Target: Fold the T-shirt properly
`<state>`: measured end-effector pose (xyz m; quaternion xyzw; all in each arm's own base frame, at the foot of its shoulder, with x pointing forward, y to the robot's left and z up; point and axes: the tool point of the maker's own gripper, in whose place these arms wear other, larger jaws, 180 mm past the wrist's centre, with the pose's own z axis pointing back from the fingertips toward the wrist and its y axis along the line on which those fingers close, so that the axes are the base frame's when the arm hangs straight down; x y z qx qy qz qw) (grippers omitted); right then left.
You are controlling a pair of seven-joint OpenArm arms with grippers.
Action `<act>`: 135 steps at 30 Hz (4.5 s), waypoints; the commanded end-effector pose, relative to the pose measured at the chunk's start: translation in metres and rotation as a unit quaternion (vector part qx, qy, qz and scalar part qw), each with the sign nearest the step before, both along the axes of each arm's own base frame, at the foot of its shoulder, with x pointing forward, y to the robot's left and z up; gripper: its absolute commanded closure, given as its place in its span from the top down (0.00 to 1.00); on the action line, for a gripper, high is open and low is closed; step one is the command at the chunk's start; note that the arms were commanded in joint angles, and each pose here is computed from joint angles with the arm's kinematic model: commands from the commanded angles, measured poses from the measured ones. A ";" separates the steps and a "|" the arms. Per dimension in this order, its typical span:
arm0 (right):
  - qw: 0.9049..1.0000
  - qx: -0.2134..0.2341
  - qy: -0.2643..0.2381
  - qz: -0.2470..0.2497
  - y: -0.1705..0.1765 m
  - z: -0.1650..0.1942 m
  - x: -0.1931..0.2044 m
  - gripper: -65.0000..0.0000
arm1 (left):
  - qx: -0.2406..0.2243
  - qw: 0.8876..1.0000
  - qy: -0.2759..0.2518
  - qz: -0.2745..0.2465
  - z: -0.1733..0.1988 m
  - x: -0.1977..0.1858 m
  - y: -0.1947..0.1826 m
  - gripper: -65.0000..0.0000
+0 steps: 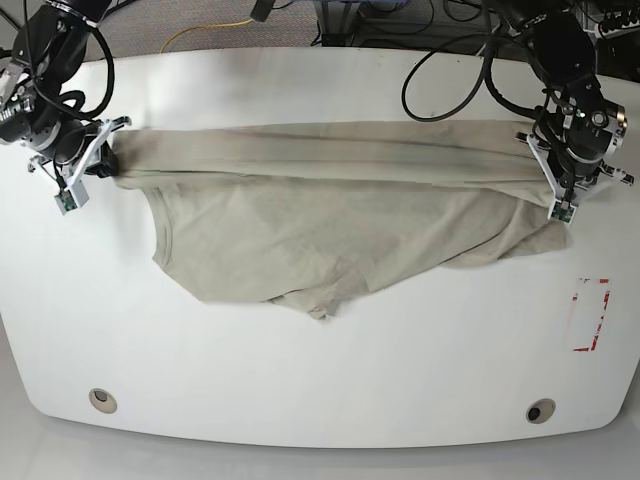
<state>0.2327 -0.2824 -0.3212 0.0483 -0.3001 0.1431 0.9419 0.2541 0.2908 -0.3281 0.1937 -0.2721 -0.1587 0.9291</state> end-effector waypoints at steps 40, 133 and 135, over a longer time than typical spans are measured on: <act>0.995 0.056 -0.001 -0.078 0.004 -0.021 -0.032 0.64 | -0.031 0.998 -0.052 0.016 0.019 0.017 0.042 0.52; 0.993 -0.062 -0.011 -0.100 -0.031 -0.008 0.015 0.62 | -0.082 0.995 -0.033 0.039 0.015 -0.051 0.062 0.49; 0.995 -0.046 -0.004 -0.084 -0.021 -0.016 0.028 0.62 | -0.080 0.995 -0.037 0.038 0.017 -0.048 0.063 0.49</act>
